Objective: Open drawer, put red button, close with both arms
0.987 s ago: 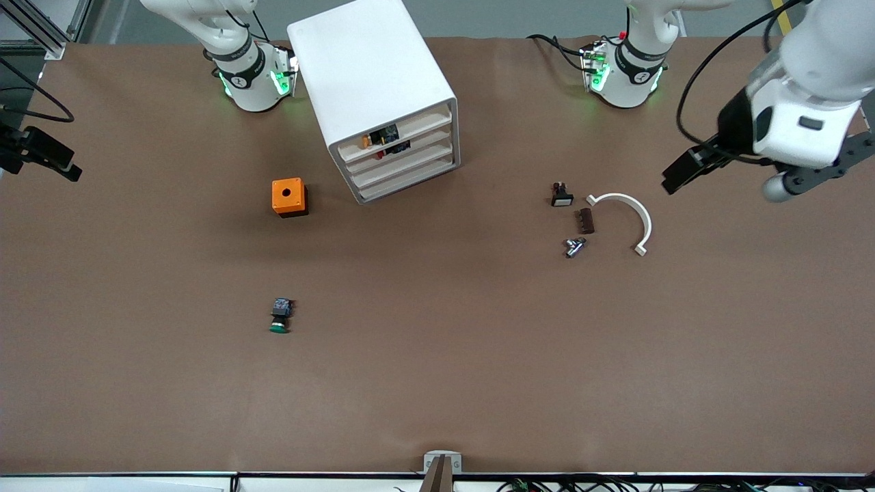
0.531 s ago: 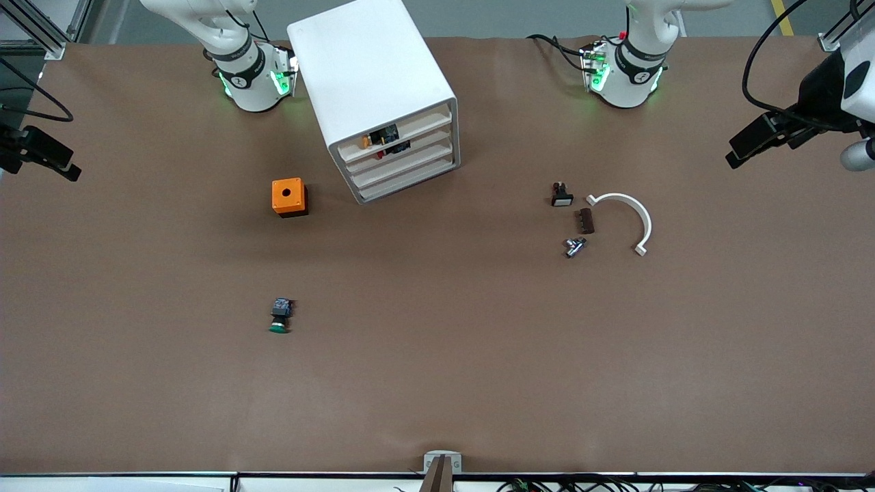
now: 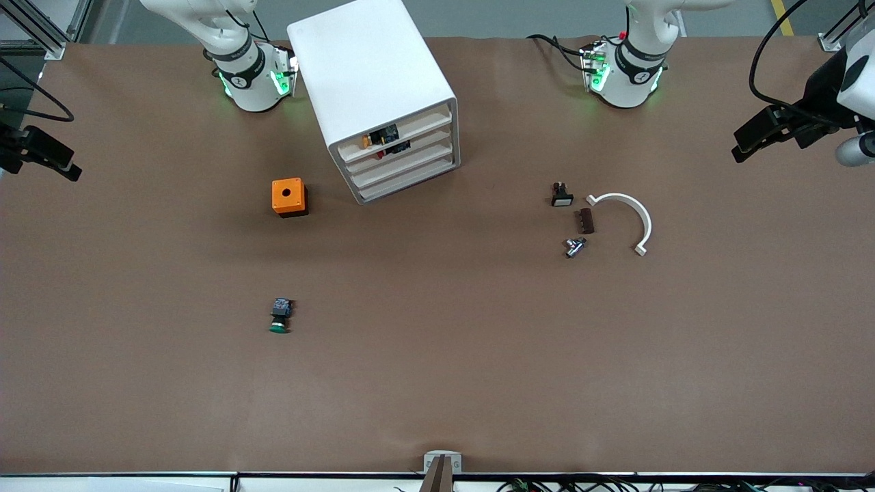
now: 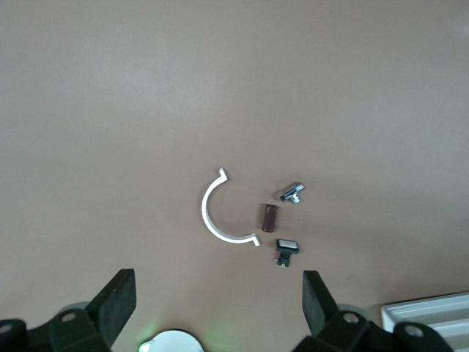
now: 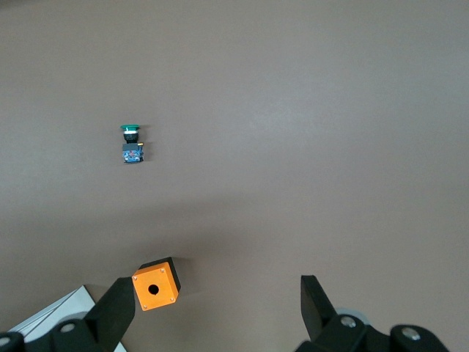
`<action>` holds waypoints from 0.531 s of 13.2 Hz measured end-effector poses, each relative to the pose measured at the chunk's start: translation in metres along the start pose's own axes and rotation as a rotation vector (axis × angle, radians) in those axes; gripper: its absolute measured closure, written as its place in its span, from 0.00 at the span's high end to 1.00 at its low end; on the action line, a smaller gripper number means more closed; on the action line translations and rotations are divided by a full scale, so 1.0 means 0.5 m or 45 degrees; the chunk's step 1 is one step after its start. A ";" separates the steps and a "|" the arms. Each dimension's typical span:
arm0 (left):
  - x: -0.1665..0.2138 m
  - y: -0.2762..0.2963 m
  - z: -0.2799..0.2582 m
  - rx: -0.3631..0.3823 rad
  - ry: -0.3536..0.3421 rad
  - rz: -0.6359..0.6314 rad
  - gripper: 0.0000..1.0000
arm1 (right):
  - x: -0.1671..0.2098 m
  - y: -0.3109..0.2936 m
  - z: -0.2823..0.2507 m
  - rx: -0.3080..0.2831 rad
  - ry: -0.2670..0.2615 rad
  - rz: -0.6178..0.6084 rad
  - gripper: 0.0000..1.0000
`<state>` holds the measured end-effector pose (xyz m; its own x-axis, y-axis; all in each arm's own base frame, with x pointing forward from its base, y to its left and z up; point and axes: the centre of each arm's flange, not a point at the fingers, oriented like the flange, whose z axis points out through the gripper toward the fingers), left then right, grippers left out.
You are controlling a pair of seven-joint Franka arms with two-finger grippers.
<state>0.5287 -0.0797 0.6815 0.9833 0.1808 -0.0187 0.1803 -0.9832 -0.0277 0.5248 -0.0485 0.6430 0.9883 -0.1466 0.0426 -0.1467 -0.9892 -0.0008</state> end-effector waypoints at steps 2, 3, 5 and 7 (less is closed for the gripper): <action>-0.006 -0.002 0.008 0.000 0.017 0.030 1.00 | -0.001 0.000 0.001 0.000 -0.004 0.000 1.00; -0.006 -0.006 0.019 -0.004 0.040 0.053 1.00 | -0.001 0.000 0.001 0.000 -0.005 0.000 1.00; -0.008 -0.023 0.053 -0.007 0.072 0.074 1.00 | -0.001 0.000 0.001 0.000 -0.006 0.000 1.00; -0.015 -0.040 0.078 -0.003 0.070 0.067 1.00 | -0.001 0.000 0.001 0.000 -0.006 0.000 1.00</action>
<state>0.5168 -0.0606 0.6433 0.9912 0.1273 0.0351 0.1282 -0.9914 -0.0261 0.5243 -0.0483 0.6425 0.9885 -0.1463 0.0377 -0.1464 -0.9892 -0.0005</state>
